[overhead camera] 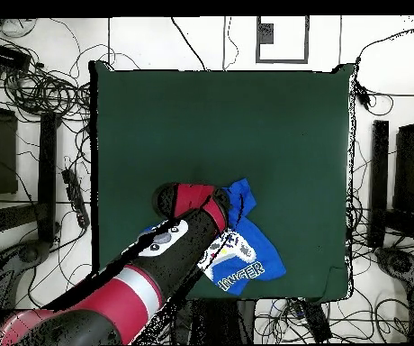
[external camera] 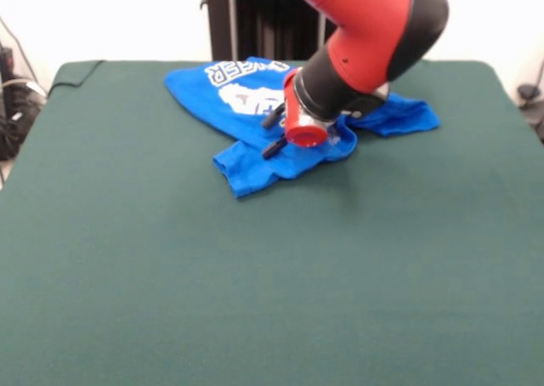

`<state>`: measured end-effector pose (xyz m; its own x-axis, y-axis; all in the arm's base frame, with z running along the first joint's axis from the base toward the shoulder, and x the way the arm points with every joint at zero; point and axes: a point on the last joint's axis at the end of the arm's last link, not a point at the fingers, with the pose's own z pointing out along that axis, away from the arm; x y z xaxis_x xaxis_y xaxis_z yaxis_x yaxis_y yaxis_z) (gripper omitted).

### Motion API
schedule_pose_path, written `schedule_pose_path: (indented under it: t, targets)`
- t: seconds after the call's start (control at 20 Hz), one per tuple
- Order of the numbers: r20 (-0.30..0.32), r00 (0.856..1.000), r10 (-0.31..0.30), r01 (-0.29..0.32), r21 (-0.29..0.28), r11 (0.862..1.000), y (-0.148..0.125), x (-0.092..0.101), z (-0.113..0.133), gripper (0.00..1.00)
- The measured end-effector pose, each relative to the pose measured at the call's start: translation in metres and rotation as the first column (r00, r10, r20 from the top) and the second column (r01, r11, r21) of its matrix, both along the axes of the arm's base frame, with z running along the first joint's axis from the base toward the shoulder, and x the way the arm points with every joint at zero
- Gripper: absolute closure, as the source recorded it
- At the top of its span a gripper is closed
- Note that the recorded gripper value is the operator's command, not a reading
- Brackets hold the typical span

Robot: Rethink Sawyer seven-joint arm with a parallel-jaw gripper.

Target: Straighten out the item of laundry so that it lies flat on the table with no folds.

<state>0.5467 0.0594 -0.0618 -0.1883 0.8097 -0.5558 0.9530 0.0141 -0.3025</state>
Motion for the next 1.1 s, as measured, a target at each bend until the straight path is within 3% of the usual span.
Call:
schedule_pose_path:
  t: [0.55,0.85,1.05,1.1]
  targets:
    - [0.005,1.0,0.0,0.0,0.0,1.0,-0.002,0.0,0.0,0.0]
    - [0.091,0.995,0.029,-0.029,-0.004,1.0,-0.029,0.01,0.0,0.0]
    - [0.143,0.987,0.067,-0.066,-0.009,0.998,-0.048,0.02,0.002,0.0]
    - [0.173,0.98,0.099,-0.099,-0.012,0.995,-0.062,0.026,0.004,0.0]
